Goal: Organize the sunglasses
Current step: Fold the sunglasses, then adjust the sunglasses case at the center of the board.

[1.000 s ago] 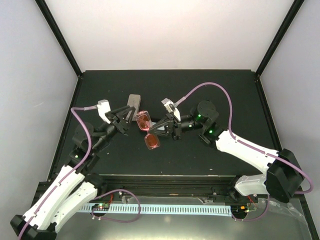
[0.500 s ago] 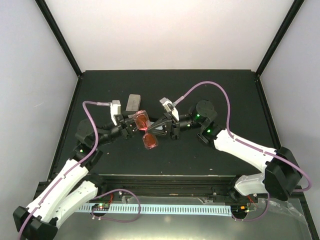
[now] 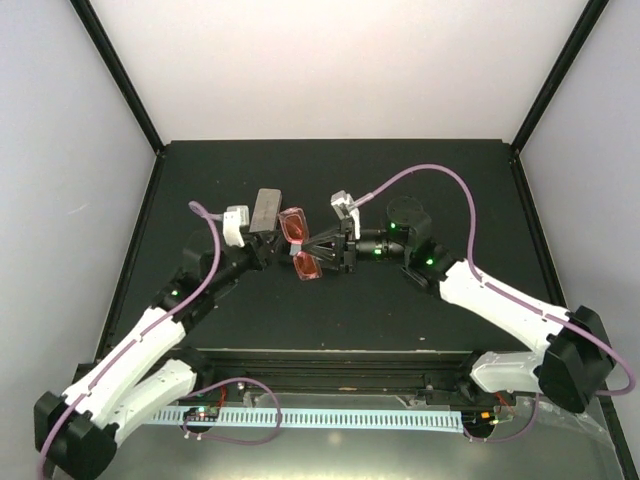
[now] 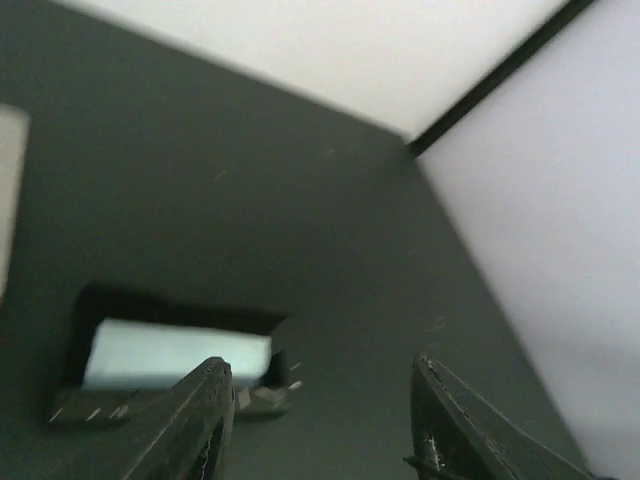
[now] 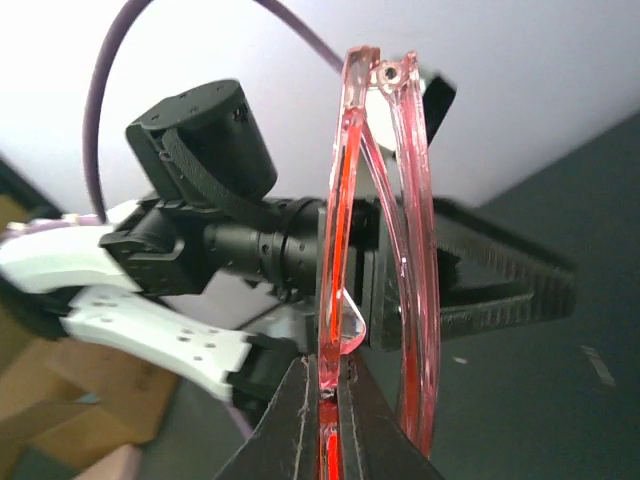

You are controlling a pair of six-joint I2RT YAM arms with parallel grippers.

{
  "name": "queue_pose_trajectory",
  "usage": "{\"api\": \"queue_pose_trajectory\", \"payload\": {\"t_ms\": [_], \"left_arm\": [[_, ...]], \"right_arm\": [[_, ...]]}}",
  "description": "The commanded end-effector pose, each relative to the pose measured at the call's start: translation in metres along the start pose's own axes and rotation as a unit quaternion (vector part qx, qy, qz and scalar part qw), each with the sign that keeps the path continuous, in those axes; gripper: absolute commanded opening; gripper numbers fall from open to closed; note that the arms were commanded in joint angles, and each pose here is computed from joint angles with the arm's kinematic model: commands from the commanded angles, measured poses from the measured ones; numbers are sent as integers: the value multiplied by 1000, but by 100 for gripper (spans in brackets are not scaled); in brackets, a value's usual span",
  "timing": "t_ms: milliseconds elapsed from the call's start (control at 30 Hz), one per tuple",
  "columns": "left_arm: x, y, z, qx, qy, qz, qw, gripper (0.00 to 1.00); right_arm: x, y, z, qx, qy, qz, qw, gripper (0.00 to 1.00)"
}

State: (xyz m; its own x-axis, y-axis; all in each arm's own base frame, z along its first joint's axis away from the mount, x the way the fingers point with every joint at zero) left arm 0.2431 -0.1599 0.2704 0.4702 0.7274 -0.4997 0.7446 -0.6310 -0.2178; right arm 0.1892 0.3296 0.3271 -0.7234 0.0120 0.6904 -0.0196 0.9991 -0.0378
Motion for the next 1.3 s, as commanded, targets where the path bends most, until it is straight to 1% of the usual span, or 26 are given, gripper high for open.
{"api": "queue_pose_trajectory", "payload": {"t_ms": [0, 67, 167, 300, 400, 433, 600, 767, 900, 1100, 1167, 1267], "left_arm": [[56, 13, 55, 78, -51, -128, 988, 47], [69, 19, 75, 101, -67, -146, 982, 45], [90, 28, 105, 129, -77, -175, 973, 39], [111, 44, 127, 172, -68, -214, 959, 18], [122, 56, 138, 197, -62, -230, 951, 12], [127, 61, 145, 209, -61, -238, 947, 12], [140, 80, 151, 230, -46, -257, 937, 11], [143, 105, 150, 240, -35, -246, 939, 12], [138, 124, 146, 246, -22, -215, 945, 13], [126, 152, 141, 258, 1, -151, 954, 16], [120, 159, 140, 261, 5, -129, 957, 16], [118, 163, 140, 264, 2, -118, 957, 17]], "right_arm": [[-40, -20, 4, -15, -45, 161, 986, 1], [-49, -26, 6, -18, -50, 198, 979, 1], [-58, -31, 10, -20, -51, 224, 973, 1], [-65, -30, 14, -15, -42, 231, 972, 1], [-69, -28, 17, -13, -36, 232, 972, 1], [-71, -27, 18, -12, -33, 233, 972, 1], [-79, -26, 18, -13, -25, 243, 970, 1], [-89, -27, 22, -6, -11, 261, 965, 1], [-103, -32, 28, 13, 22, 261, 965, 1], [-136, -37, 43, 55, 87, 298, 949, 1], [-144, -32, 44, 65, 105, 304, 945, 1], [-159, -24, 46, 80, 137, 314, 936, 1]]}}
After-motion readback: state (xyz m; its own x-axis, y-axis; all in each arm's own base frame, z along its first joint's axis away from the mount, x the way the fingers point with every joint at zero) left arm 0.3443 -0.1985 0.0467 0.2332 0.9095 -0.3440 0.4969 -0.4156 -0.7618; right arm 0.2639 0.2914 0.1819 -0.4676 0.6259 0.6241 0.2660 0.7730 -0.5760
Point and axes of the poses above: each gripper's point midway between its finger pads, its own y axis out along the fingers, its own x axis along the line the jaws close on, z = x × y, the point moved 3 cm from there along -y, back along the fingers, and after that the axes turned 9 degrees about y, right-handed, at the moved point
